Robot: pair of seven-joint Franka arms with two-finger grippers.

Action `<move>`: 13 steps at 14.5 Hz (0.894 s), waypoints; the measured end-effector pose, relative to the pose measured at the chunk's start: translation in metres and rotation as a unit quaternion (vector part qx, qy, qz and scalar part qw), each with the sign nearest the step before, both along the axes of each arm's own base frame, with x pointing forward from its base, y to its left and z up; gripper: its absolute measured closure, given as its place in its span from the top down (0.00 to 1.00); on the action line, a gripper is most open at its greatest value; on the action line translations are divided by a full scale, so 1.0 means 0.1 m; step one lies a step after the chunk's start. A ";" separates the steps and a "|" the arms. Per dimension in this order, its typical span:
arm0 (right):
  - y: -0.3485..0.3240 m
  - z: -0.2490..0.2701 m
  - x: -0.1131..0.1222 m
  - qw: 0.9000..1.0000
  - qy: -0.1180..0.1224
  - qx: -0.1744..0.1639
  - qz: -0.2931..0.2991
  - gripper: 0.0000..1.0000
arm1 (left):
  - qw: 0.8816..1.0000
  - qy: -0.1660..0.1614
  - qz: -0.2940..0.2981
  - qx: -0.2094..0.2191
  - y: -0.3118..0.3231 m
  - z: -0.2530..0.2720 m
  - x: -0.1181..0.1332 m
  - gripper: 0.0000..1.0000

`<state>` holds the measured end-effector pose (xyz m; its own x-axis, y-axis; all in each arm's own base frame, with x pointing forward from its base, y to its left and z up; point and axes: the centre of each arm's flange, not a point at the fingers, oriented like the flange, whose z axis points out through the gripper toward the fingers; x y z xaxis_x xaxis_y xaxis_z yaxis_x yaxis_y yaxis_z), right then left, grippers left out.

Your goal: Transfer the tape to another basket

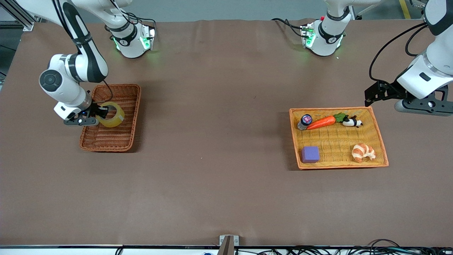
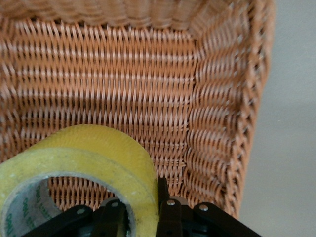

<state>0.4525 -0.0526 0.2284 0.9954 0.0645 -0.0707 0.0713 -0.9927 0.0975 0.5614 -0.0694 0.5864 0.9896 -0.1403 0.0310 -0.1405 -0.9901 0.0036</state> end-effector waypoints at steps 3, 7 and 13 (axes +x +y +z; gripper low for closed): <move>-0.01 -0.18 -0.02 1.000 0.007 -0.001 0.000 0.24 | 1.000 0.000 0.000 0.000 0.00 -0.01 0.01 1.00; -0.06 -0.07 0.13 1.000 -0.005 -0.004 -0.004 0.49 | 1.000 0.001 0.000 0.000 0.00 -0.02 0.03 1.00; -0.20 1.36 0.86 0.999 -0.001 -0.009 -0.037 1.00 | 1.000 0.000 0.001 0.000 0.00 -0.02 0.05 1.00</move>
<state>0.5382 -0.0731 0.3644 0.9975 -0.0114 -0.0697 -0.0032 -0.9933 0.1158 0.5659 -0.0690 0.5846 0.9898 -0.1389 0.0304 -0.1391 -0.9903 0.0043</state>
